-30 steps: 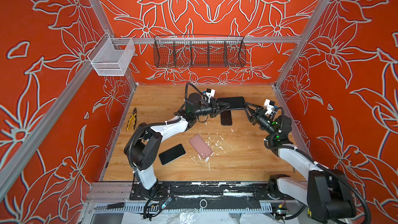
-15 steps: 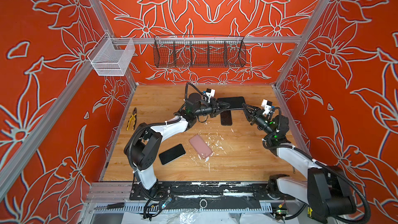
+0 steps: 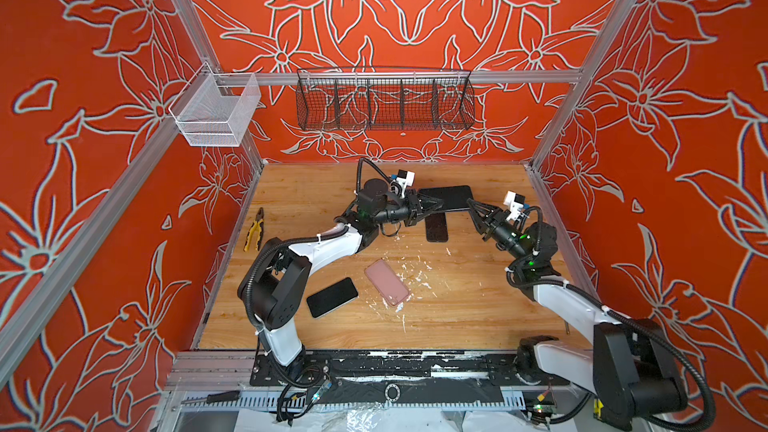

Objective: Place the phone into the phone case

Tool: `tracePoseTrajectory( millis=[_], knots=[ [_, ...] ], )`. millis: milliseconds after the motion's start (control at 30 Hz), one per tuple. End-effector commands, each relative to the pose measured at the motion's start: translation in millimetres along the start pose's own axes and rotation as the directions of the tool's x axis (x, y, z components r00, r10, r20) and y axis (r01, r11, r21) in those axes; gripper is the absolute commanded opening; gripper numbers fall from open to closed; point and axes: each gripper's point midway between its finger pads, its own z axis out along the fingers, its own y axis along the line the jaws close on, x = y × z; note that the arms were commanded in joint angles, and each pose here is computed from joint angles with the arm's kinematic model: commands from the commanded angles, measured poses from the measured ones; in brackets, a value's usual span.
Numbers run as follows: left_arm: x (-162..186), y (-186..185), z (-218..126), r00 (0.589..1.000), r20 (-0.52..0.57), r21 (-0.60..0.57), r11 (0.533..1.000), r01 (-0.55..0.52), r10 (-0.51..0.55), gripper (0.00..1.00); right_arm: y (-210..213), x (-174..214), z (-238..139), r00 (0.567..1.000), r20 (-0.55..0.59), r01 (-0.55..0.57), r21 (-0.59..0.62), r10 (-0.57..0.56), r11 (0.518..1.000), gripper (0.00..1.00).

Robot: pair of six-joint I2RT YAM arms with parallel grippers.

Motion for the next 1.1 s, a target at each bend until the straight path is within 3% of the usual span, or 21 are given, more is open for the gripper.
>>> tracePoseTrajectory(
  millis=[0,100,267,433,533,667,833,1067],
  knots=[
    [5.5,-56.9,-9.9,0.986,-0.012,0.106,0.981,-0.162,0.164,0.02,-17.6,11.3,-3.3,0.998,-0.045,0.043,0.059,-0.040,0.997,0.00],
    [8.5,-63.6,-12.6,0.979,-0.023,0.104,0.974,-0.200,0.203,0.04,-25.7,17.9,-7.2,0.994,-0.080,0.087,0.099,-0.079,0.991,0.00],
    [6.1,-71.5,-16.6,0.969,0.006,0.102,0.964,-0.246,0.247,0.27,-28.3,31.0,-13.3,0.981,-0.140,0.155,0.139,-0.135,0.978,0.00],
    [-2.7,-85.0,-15.6,0.965,0.058,0.150,0.954,-0.260,0.254,0.29,-25.1,41.1,-14.8,0.975,-0.160,0.177,0.142,-0.154,0.974,0.00],
    [-8.5,-93.3,-16.6,0.961,0.100,0.181,0.945,-0.271,0.256,0.26,-27.5,42.2,-17.5,0.979,-0.145,0.162,0.146,-0.141,0.976,0.00],
    [-15.4,-102.3,-20.5,0.952,0.156,0.196,0.936,-0.293,0.265,0.11,-31.3,41.5,-22.5,0.985,-0.120,0.143,0.157,-0.125,0.977,0.00],
    [-18.5,-106.5,-20.2,0.947,0.169,0.195,0.932,-0.306,0.275,0.00,-31.1,44.8,-24.8,0.985,-0.127,0.134,0.153,-0.115,0.979,0.00],
    [-16.5,-97.1,-23.0,0.951,0.140,0.168,0.940,-0.297,0.275,0.00,-17.0,45.1,-27.4,0.970,-0.155,0.210,0.127,-0.190,0.969,0.00]
  ],
)
